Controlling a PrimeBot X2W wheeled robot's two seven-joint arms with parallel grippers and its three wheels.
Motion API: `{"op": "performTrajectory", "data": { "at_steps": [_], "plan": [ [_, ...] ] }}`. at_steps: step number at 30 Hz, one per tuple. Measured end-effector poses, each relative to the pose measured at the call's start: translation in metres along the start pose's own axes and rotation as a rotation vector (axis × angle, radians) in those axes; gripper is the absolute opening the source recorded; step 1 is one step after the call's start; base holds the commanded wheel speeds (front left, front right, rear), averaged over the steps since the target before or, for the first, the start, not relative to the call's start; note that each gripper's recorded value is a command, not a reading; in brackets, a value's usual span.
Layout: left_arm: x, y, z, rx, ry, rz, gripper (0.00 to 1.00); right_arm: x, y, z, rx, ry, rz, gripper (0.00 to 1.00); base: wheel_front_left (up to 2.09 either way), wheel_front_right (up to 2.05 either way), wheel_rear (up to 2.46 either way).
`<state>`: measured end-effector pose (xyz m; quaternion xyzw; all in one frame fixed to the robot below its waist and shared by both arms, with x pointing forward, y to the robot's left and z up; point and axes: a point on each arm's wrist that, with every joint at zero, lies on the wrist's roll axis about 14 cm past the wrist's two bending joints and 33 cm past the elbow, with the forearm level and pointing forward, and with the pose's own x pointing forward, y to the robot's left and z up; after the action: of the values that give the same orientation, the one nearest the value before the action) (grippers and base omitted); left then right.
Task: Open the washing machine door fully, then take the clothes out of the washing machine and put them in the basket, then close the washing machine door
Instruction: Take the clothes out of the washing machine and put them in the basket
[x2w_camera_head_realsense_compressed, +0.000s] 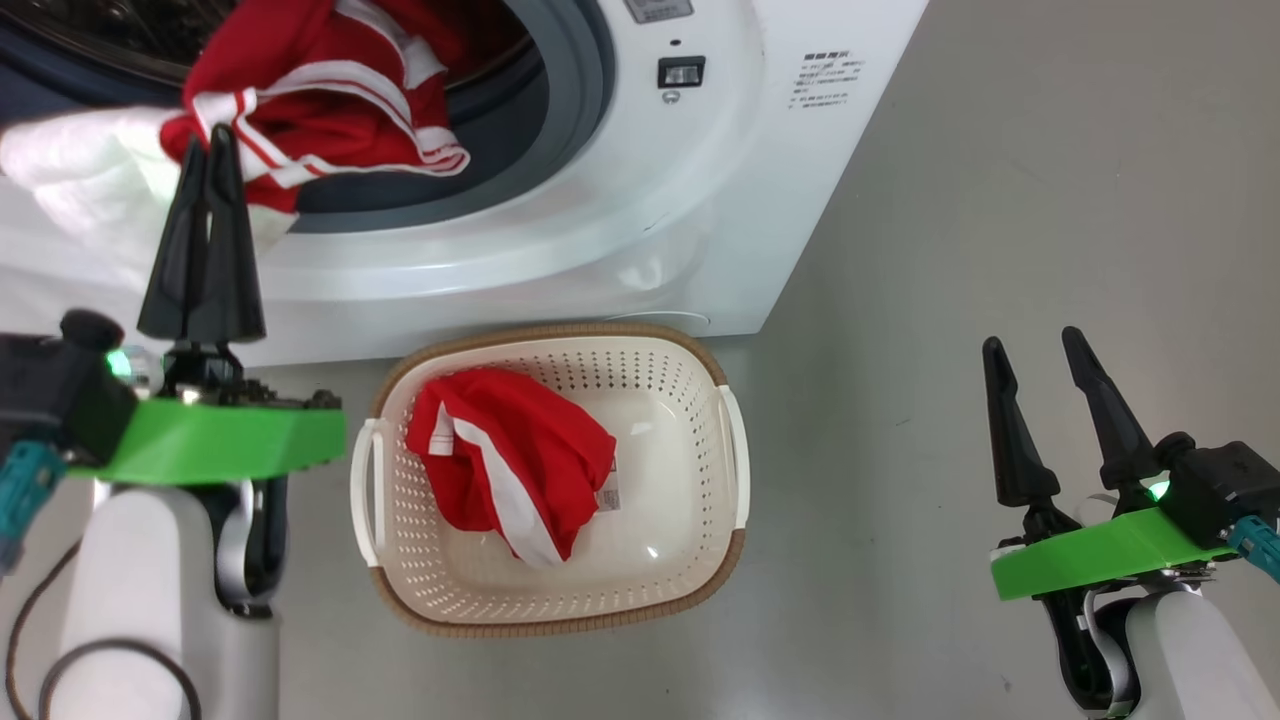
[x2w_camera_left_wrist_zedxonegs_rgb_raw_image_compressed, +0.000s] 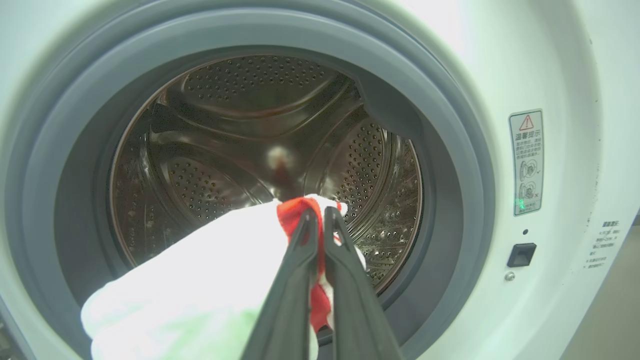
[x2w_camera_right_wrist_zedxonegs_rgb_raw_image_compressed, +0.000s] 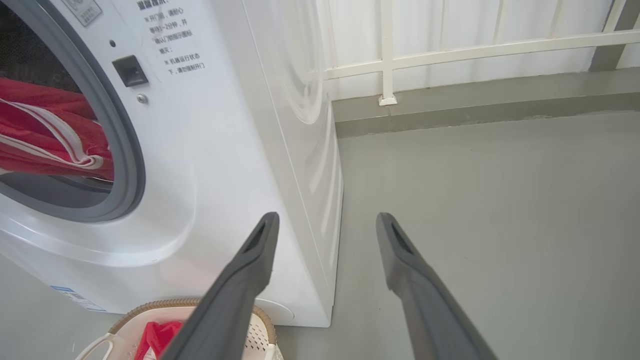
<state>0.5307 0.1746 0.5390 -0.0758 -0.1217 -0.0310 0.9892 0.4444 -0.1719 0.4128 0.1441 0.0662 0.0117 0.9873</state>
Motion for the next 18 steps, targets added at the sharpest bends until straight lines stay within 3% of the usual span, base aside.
{"op": "performTrajectory", "data": {
  "at_steps": [18],
  "plan": [
    [-0.033, -0.017, 0.045, -0.039, -0.145, -0.049, 0.00, 0.002, -0.007, -0.006, -0.002, 0.012, -0.017, 1.00, 0.00, 0.00, 0.00]
  ]
}}
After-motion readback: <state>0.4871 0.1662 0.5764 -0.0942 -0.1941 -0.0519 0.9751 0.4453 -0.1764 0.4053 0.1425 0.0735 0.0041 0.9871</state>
